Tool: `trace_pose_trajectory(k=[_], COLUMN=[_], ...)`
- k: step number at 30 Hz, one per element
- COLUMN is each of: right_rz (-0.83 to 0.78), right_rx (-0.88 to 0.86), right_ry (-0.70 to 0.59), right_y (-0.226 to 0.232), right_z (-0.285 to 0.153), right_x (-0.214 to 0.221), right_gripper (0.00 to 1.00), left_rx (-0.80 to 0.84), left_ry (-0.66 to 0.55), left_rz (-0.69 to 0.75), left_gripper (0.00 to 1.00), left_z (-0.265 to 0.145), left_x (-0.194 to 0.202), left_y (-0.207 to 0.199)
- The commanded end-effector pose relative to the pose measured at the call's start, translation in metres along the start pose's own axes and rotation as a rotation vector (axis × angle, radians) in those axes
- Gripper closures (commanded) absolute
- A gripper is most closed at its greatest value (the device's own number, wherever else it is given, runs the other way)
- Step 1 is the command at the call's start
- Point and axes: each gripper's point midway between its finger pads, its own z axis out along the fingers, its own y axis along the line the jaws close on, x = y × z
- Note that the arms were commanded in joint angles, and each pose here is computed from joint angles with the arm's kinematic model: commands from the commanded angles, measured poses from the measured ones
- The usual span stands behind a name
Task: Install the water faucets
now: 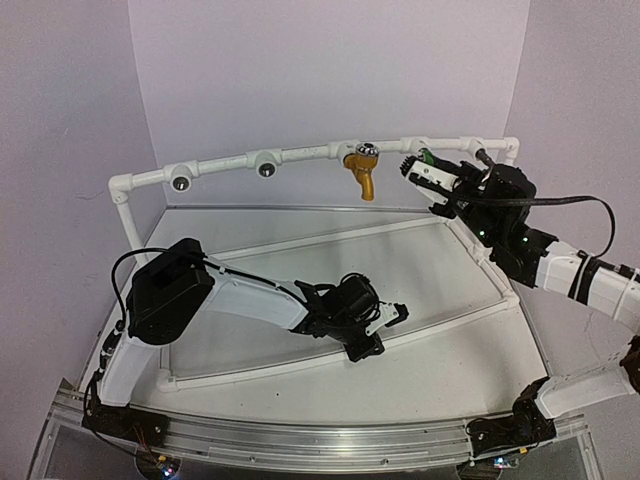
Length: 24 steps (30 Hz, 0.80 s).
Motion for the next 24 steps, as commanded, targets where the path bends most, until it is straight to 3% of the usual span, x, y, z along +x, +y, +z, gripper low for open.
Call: trace_pose_trajectory(k=[1,24], right_rz=[0.134,0.463], right_rx=[0.14,0.274], right_ry=[0.163,0.212], right_y=[-0.023,-0.028], right_z=[0.006,0.002], right_x=[0.037,0.058], right_gripper=[1.0,1.0], left_rx=[0.176,0.198], left_ry=[0.127,0.135], left_rz=[0.035,0.043], left_gripper=[1.0,1.0], left_z=[0.005,0.009], left_x=[0.036,0.037], left_y=[-0.067,-0.076])
